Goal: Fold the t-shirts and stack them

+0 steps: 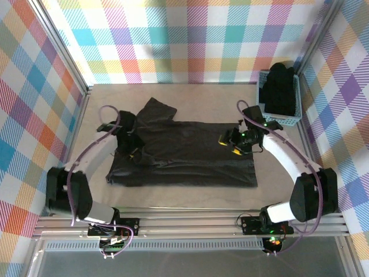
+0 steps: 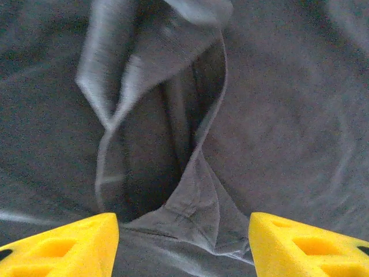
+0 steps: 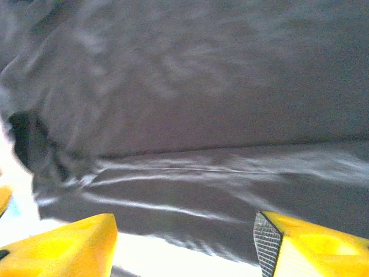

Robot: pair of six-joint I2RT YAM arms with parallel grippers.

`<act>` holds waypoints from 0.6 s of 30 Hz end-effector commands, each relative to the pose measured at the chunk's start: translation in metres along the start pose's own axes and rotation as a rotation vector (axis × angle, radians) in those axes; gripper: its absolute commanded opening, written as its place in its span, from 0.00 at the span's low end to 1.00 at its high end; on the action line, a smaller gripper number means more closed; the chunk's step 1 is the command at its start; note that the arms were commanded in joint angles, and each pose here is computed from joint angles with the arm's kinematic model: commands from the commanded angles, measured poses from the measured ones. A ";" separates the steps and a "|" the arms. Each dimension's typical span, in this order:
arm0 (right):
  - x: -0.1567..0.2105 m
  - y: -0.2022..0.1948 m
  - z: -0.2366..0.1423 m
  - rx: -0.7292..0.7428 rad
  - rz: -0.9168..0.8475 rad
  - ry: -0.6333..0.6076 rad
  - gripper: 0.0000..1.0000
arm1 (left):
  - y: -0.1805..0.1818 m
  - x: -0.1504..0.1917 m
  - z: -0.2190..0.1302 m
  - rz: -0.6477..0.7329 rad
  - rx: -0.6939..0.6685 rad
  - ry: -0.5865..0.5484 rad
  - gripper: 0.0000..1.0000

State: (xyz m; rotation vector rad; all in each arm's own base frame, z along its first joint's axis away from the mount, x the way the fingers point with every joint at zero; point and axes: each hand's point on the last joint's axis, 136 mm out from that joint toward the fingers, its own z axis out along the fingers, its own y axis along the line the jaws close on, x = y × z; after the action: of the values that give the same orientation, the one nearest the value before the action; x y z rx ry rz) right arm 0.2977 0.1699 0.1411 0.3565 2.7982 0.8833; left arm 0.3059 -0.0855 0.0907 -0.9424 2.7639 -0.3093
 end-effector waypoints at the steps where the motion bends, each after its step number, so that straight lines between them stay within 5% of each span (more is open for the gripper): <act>1: 0.004 0.053 -0.001 -0.233 -0.188 0.051 0.66 | -0.011 0.010 0.015 0.165 0.046 0.064 0.62; 9: 0.008 0.054 0.001 -0.249 -0.168 0.057 0.66 | -0.024 0.004 0.034 0.263 0.078 0.059 0.60; 18: 0.008 0.050 0.003 -0.232 -0.143 0.055 0.64 | -0.025 0.013 0.045 0.295 0.061 0.101 0.33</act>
State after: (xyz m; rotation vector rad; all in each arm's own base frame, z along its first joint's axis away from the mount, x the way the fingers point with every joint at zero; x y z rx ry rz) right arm 0.3001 0.2089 0.1605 0.1232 2.7172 1.1477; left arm 0.3200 -0.1114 0.0471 -0.5592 2.9146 -0.3719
